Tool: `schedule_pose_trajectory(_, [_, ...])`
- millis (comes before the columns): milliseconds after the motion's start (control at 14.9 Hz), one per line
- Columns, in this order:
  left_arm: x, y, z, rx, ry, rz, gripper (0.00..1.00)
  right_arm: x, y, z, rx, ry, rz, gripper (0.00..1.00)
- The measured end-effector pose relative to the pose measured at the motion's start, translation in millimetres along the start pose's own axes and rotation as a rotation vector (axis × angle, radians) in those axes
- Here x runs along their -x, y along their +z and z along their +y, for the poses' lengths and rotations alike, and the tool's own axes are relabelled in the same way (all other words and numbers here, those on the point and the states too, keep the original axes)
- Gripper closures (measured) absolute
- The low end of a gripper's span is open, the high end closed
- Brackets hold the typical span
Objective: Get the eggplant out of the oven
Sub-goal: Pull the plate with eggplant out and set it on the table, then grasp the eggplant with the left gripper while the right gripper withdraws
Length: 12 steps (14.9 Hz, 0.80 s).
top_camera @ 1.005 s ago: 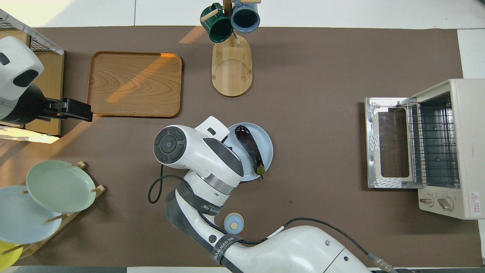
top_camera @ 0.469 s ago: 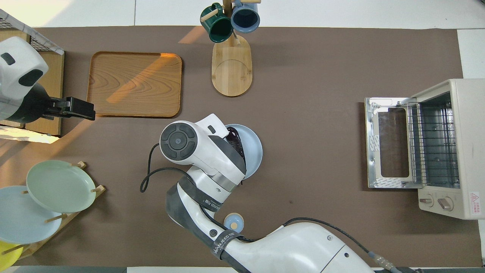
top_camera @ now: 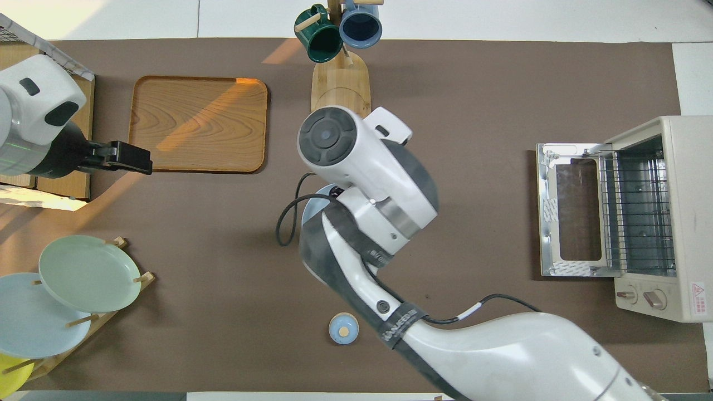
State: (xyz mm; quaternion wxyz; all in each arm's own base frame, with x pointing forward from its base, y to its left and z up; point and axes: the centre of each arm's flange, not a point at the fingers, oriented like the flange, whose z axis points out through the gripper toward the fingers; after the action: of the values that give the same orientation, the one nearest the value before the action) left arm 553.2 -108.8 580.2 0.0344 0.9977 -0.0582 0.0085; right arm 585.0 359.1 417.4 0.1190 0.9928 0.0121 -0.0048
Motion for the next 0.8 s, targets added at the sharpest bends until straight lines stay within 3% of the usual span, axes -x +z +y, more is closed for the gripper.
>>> schedule_pose_trajectory(201, [-8.3, 31.5, 49.5, 0.01, -0.001, 0.005, 0.0, -20.6, 15.2, 87.7, 0.043, 0.034, -0.101, 0.99])
schedule_pose_trajectory(402, [-16.3, 75.9, 118.1, 0.03, -0.008, 0.005, 0.0, -22.0, 73.8, 149.2, 0.103, 0.081, -0.182, 0.99])
schedule_pose_trajectory(804, [-6.3, 170.9, 242.7, 0.066, -0.033, 0.018, 0.0, 10.3, 166.8, 210.6, 0.175, 0.071, -0.192, 0.99])
